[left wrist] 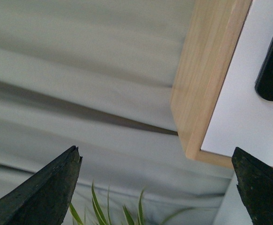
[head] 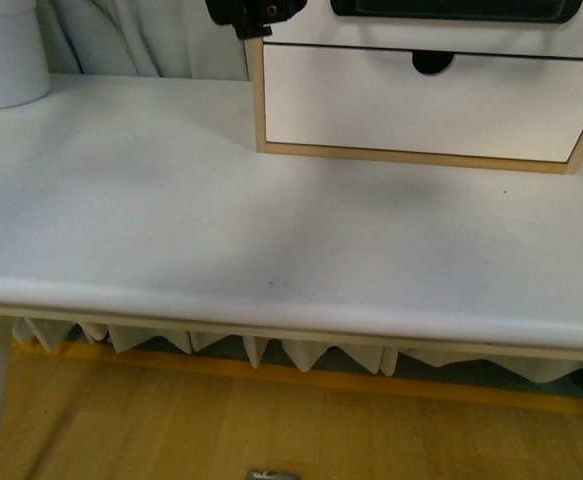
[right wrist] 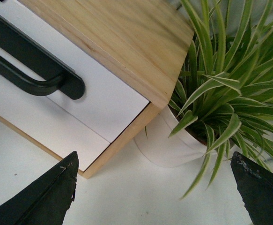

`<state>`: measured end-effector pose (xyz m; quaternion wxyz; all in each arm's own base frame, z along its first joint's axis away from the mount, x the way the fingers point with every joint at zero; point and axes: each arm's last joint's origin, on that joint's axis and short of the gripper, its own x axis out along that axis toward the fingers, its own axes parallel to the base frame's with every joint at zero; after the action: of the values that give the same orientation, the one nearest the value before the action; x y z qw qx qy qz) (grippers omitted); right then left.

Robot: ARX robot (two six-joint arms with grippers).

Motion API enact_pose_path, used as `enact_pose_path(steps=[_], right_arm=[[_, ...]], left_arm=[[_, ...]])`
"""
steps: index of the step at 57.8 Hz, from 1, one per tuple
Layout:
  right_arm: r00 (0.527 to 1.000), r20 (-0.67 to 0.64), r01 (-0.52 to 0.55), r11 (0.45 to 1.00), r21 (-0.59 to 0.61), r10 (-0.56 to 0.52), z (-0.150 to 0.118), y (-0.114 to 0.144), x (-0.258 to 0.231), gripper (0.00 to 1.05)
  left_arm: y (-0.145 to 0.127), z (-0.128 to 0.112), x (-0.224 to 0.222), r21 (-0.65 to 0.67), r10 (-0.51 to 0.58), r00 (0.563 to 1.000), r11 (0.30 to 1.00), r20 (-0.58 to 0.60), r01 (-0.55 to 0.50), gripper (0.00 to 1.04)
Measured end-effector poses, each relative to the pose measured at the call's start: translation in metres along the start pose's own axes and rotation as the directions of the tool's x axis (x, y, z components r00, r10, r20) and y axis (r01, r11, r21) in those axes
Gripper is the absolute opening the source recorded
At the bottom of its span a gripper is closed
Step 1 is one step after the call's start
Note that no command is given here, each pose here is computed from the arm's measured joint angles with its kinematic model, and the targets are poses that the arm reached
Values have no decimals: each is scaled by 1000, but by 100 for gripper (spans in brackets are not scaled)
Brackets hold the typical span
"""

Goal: Close drawer sideways

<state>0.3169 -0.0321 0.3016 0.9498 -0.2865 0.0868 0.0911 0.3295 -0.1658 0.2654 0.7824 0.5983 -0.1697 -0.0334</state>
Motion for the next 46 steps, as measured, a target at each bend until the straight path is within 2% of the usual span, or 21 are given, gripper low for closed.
enact_pose_path(steps=[7,13,27,39,42,46], right_arm=[[999,24,31,999,40,-32,-4,5,-36,95],[995,51,80,994,77,-84,-9,12,-66,95],[980,71,168,965,201,-186,-34,49,-132,95],[976,2,206,925,320,-218,-68,90,-170,95],[977,0,200,911,362,-215,-73,97,-178,95],[972,30,202,897,394,-232,-72,99,-185,95]], left_arm=[[5,-9,-38,-164,-34,993,986,-117,14,98],[7,-22,-75,-325,-68,976,946,-205,-2,98],[6,-53,-167,-616,-195,906,783,-377,-88,98],[-2,-77,-232,-730,-286,820,648,-495,-215,98],[-1,-80,-241,-744,-284,807,616,-518,-260,98],[3,-80,-244,-765,-267,815,572,-514,-295,98]])
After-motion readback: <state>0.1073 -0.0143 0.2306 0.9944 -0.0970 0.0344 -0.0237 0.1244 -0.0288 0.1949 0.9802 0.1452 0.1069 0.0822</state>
